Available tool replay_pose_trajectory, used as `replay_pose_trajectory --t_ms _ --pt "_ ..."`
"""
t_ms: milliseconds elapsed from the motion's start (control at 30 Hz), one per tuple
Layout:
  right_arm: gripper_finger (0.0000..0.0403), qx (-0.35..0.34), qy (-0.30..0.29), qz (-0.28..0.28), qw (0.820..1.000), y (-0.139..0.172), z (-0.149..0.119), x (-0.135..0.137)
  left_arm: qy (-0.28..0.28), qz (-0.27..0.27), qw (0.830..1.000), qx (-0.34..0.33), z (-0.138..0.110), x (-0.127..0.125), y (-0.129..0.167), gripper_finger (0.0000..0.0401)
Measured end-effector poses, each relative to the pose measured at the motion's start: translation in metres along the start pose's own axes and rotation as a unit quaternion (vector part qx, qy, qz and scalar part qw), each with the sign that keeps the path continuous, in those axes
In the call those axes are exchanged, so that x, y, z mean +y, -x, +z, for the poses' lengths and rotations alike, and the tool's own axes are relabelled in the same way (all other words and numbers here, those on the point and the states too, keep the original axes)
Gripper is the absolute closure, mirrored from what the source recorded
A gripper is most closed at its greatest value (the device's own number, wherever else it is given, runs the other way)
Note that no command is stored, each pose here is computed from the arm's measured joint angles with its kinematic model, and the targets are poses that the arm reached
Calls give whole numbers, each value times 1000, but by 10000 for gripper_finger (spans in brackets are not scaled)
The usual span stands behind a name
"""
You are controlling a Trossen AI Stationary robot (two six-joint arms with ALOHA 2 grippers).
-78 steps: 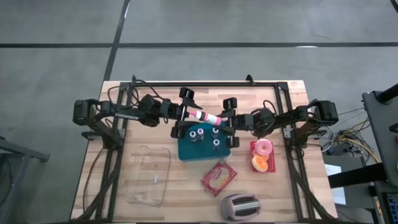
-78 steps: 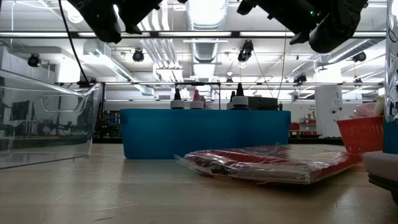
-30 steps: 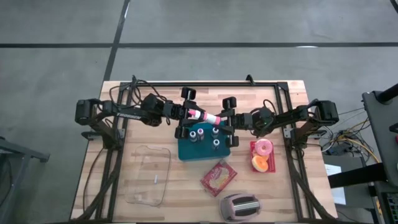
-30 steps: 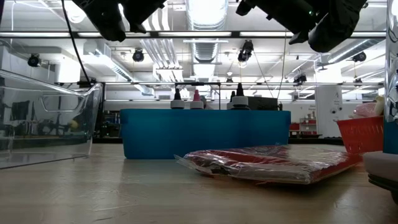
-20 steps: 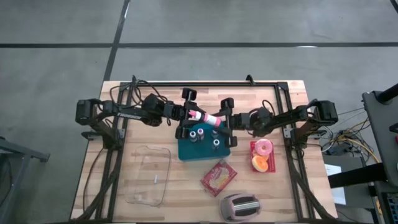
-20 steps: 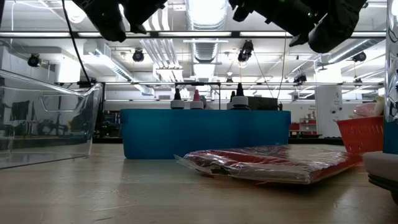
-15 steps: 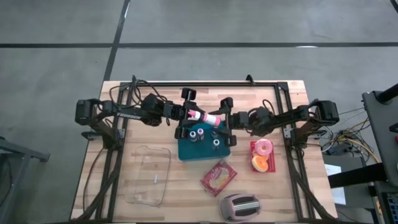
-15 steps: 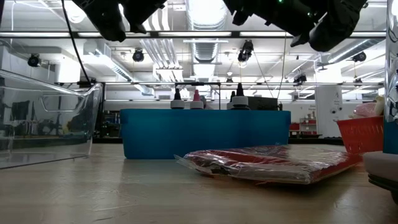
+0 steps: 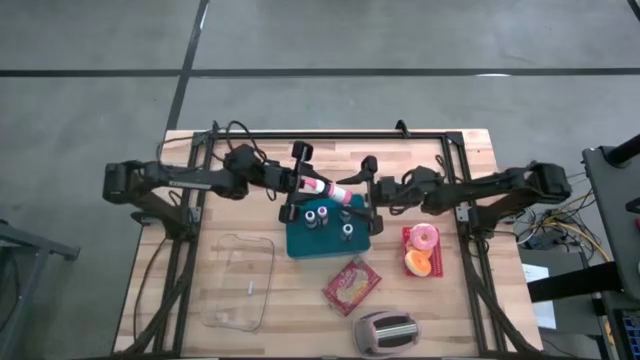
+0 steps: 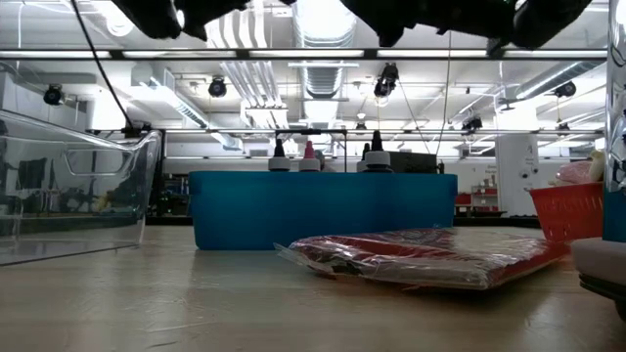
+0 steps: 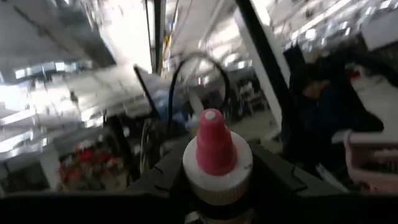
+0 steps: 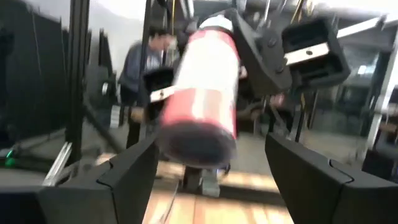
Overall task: Pick & Place Food Item
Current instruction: Put the pink food coloring bottle into the blue bin
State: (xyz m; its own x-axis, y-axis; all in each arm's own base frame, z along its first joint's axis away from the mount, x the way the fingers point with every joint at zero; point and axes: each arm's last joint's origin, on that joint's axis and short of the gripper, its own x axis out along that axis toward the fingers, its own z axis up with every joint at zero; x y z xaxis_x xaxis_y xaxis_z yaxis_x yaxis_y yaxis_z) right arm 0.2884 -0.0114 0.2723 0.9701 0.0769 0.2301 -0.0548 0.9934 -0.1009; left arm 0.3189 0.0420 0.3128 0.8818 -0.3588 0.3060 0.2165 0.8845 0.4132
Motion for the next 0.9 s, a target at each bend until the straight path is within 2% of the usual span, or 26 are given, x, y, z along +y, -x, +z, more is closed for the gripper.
replay_pose_trajectory --t_ms 200,433,633,900 --pt "118 75 -26 4 997 14 11 1 6 2 996 88 17 -2 13 273" --pt "122 147 -55 4 988 27 12 2 18 13 981 191 25 -7 30 273" --pt "126 230 -67 -6 971 29 17 2 42 13 959 279 18 -13 40 273" --pt "131 308 -82 -5 948 31 18 2 77 5 925 373 1 -23 52 273"
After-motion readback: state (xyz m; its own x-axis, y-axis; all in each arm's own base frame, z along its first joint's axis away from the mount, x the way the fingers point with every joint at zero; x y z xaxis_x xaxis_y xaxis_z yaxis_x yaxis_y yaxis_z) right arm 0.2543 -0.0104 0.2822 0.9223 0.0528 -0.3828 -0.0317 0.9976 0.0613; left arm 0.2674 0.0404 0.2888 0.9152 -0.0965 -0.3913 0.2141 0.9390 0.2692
